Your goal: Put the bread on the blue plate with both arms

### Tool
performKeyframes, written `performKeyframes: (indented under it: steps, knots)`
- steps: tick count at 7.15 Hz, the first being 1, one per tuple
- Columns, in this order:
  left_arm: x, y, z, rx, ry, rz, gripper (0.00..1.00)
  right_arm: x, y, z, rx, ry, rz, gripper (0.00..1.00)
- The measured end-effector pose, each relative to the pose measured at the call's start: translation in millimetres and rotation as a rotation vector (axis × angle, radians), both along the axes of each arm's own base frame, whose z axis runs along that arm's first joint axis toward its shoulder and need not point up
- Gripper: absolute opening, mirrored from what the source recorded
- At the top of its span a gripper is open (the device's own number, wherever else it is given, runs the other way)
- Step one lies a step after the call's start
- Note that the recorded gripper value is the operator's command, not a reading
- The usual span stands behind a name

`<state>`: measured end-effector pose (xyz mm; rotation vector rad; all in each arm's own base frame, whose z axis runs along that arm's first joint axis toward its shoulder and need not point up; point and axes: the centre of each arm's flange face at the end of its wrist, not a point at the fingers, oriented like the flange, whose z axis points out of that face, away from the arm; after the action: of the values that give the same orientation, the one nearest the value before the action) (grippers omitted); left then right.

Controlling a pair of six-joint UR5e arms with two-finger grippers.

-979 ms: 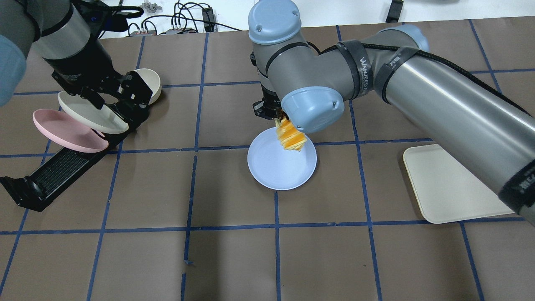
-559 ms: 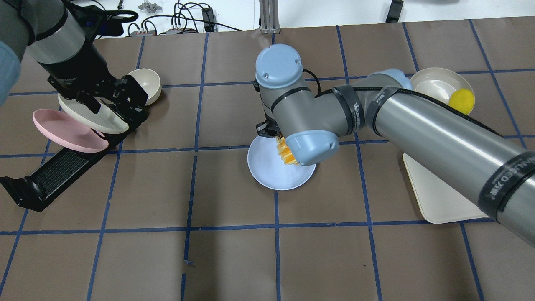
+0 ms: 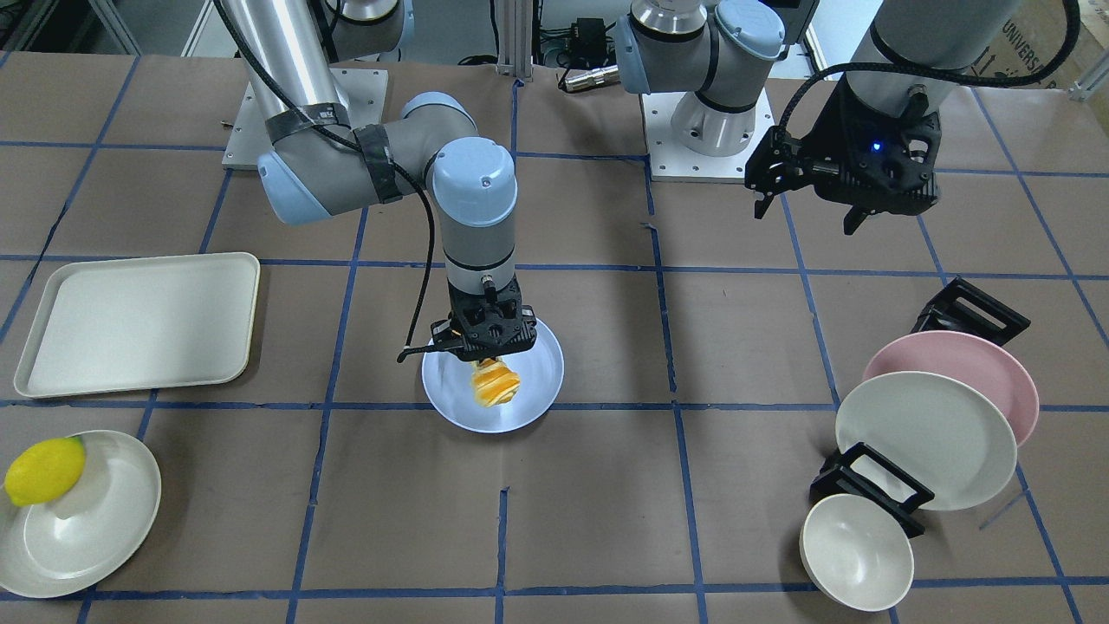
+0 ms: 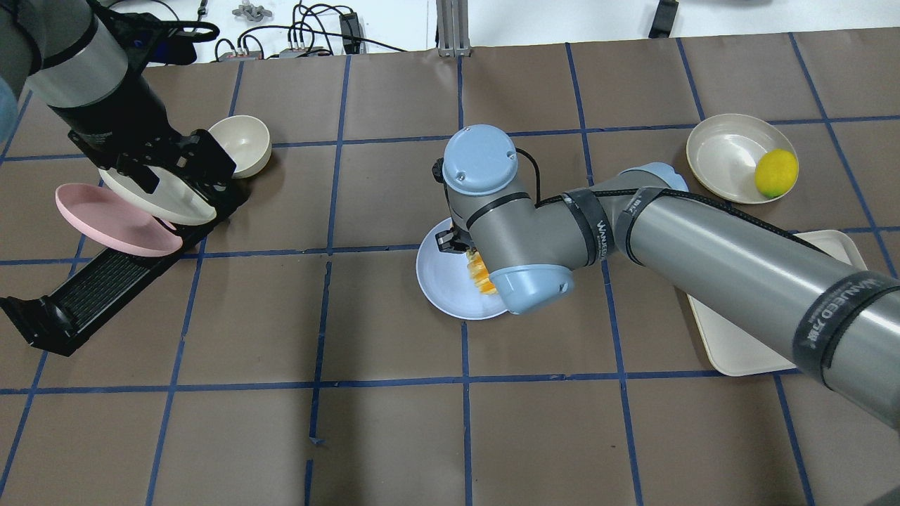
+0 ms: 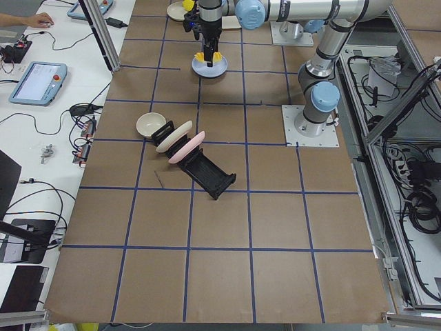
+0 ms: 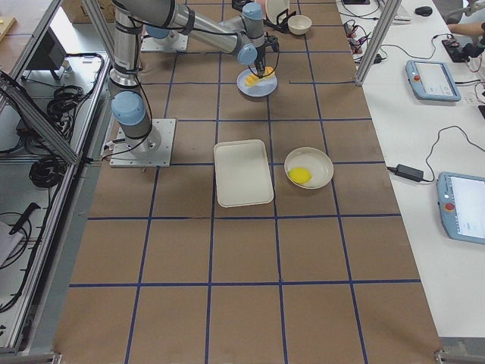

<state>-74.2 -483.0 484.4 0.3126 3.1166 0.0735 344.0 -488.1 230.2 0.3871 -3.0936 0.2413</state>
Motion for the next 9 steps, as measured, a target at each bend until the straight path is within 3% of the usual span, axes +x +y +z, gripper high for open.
performKeyframes:
  steps: [2,4,6,9]
  knots:
    - [-0.3,1.6,-2.5,0.021,0.001,0.034,1.00,3.2,1.1,-4.9,0.020,-0.027,0.005,1.00]
    - [-7.2,2.0,-4.0,0.039,0.033,0.147,1.00,4.0,1.5,-5.9,0.027,-0.035,0.006,1.00]
    - [-8.1,4.2,-6.7,0.051,0.055,0.184,1.00,-0.5,0.3,2.2,0.023,-0.036,0.000,1.00]
    - [-6.9,7.5,-7.1,0.062,0.057,0.184,1.00,-32.1,-15.2,83.5,0.007,0.007,-0.058,1.00]
